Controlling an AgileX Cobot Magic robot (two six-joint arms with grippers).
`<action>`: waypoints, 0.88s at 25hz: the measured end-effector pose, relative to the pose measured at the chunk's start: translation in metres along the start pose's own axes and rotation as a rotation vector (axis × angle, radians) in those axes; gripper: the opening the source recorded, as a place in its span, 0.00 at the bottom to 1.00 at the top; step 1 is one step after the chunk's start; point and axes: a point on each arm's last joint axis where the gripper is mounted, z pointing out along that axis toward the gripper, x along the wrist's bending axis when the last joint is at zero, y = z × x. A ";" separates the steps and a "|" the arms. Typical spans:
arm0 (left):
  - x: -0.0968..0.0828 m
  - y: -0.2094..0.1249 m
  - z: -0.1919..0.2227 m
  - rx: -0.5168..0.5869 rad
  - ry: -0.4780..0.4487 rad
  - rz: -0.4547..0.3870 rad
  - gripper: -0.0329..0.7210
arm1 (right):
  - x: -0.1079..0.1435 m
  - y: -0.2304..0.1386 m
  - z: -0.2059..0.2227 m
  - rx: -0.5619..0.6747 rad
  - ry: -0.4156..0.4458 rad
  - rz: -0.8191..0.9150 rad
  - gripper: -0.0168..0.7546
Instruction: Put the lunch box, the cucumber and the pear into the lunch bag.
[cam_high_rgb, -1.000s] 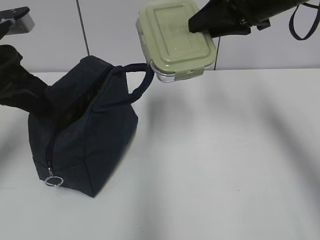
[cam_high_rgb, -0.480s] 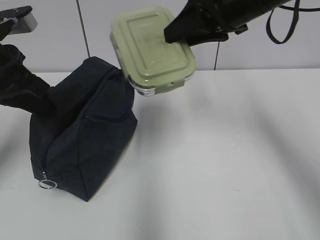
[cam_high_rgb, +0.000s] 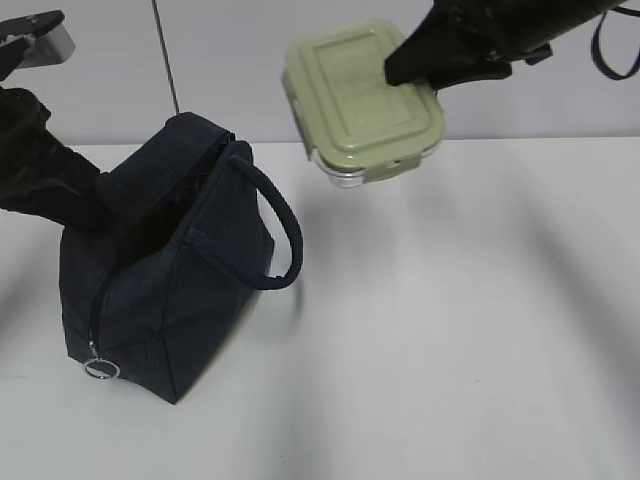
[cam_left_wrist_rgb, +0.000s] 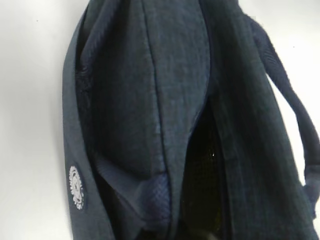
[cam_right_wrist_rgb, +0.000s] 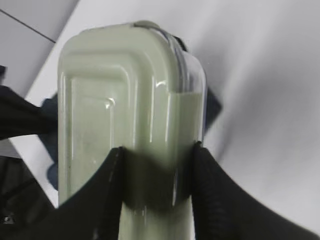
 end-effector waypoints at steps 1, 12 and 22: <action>0.000 0.000 0.000 0.000 0.000 0.000 0.04 | 0.008 0.001 0.006 -0.009 0.029 -0.006 0.36; -0.001 0.001 0.000 -0.007 -0.015 -0.011 0.04 | 0.064 -0.009 0.102 -0.061 0.152 0.014 0.36; -0.003 0.001 -0.002 -0.020 -0.027 -0.019 0.04 | 0.035 -0.035 0.122 0.171 -0.125 -0.025 0.36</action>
